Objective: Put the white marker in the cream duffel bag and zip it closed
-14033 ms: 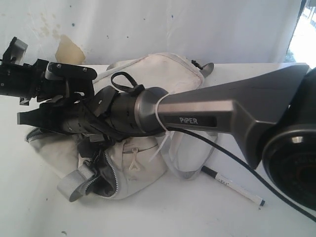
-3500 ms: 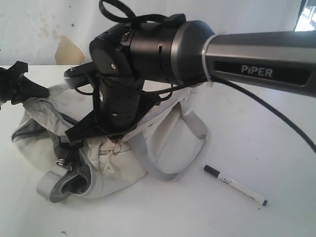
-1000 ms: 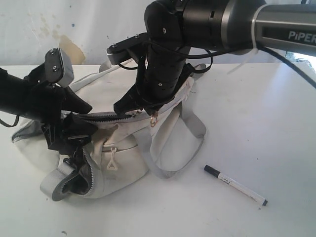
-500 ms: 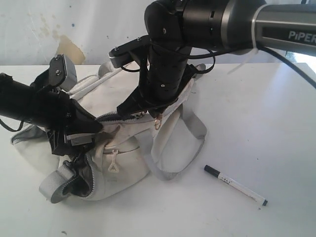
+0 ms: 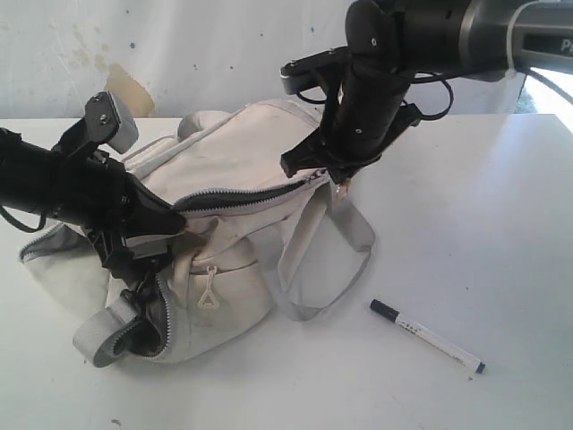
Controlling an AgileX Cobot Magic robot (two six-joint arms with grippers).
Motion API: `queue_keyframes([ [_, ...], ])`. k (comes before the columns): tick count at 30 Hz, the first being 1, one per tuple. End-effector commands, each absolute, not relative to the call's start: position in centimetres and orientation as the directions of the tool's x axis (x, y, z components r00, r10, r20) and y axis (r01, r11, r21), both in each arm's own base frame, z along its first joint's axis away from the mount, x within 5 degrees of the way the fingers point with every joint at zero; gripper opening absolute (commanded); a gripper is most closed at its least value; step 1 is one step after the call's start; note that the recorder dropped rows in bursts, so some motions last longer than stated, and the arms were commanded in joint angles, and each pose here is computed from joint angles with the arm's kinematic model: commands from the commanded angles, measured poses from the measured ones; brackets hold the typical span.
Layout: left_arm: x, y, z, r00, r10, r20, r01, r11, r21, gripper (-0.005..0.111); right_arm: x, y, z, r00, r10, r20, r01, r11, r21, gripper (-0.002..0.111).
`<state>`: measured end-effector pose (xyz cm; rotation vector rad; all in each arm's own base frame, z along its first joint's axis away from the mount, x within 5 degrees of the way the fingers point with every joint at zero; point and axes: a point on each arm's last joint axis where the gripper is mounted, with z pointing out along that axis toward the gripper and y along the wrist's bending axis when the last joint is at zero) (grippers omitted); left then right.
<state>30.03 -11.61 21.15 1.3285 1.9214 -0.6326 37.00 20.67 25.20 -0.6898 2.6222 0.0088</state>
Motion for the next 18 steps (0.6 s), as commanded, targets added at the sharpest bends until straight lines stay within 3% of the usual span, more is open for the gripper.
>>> queue_keyframes([
  [1,29.9,-11.5,21.4,-0.23,0.594,-0.771,0.929,0.369,0.007,0.0,39.7,18.6,23.8,-0.766,-0.441,-0.467,-0.427,0.893,-0.143,0.0],
  [12,29.6,-11.5,21.3,-0.215,0.611,-0.762,0.942,0.335,0.003,0.0,46.4,13.9,17.4,-0.693,-0.288,-0.66,-0.295,0.95,-0.105,0.0],
  [18,29.7,-11.5,21.3,-0.216,0.613,-0.76,0.94,0.341,0.008,0.0,47.8,13.9,14.2,-0.655,-0.271,-0.706,-0.3,0.95,-0.086,0.0],
])
